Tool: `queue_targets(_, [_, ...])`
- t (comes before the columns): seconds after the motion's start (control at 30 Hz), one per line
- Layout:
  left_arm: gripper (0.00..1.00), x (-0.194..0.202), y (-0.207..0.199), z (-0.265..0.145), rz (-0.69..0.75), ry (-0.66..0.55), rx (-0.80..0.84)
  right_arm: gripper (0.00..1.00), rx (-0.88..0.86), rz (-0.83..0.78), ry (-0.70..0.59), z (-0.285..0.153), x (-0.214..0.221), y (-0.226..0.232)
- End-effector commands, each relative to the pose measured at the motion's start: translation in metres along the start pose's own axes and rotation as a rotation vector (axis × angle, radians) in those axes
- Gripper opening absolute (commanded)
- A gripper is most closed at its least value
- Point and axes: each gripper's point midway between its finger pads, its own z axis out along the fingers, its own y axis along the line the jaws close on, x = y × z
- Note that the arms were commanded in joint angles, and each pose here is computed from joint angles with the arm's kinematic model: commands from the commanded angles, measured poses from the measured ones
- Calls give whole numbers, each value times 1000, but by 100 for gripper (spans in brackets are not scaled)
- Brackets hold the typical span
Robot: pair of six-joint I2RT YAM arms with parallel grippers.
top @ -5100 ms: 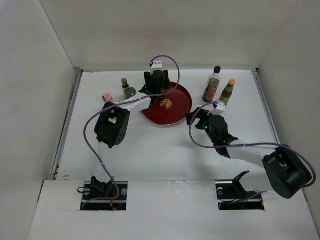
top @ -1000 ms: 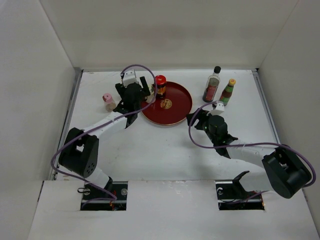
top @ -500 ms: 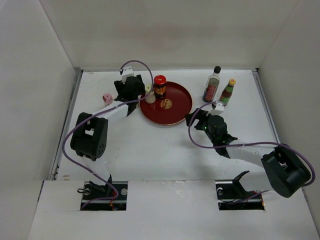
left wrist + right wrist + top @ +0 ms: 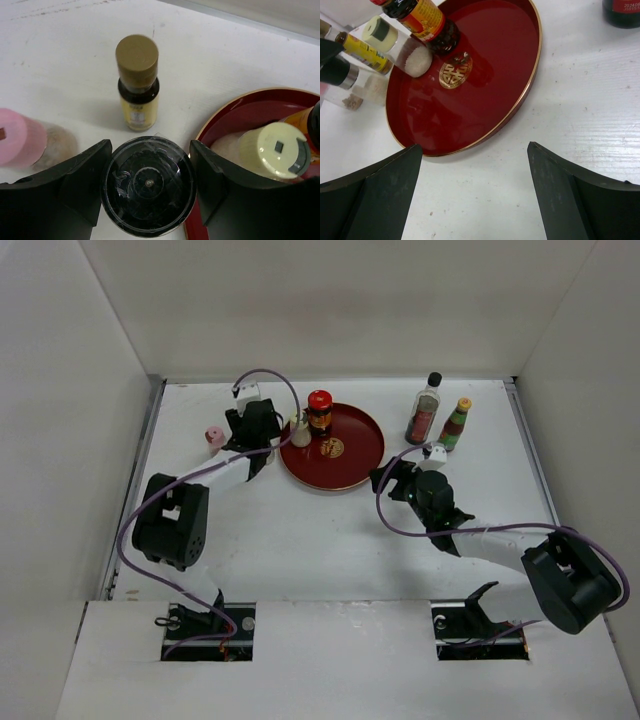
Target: Organize the condiment bottles
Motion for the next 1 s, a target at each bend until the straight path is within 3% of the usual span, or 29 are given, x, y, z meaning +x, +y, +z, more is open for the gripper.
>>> queue_targets(0.0, [37, -54, 2, -32, -73, -132, 11, 93, -64, 15, -64, 4, -22, 20])
queue_targets(0.2, [37, -102, -21, -78, -106, -237, 105, 93, -63, 16, -74, 3, -25, 21])
queue_targets(0.47, [37, -89, -115, -98, -66, -208, 304, 93, -57, 23, -81, 1, -26, 19])
queue_targets(0.73, [37, -63, -179, -71, -33, -170, 380, 93, -51, 26, -87, -1, -28, 15])
queue_targets(0.97, [39, -45, -191, -46, -8, -152, 360, 94, -50, 25, -91, -1, -29, 14])
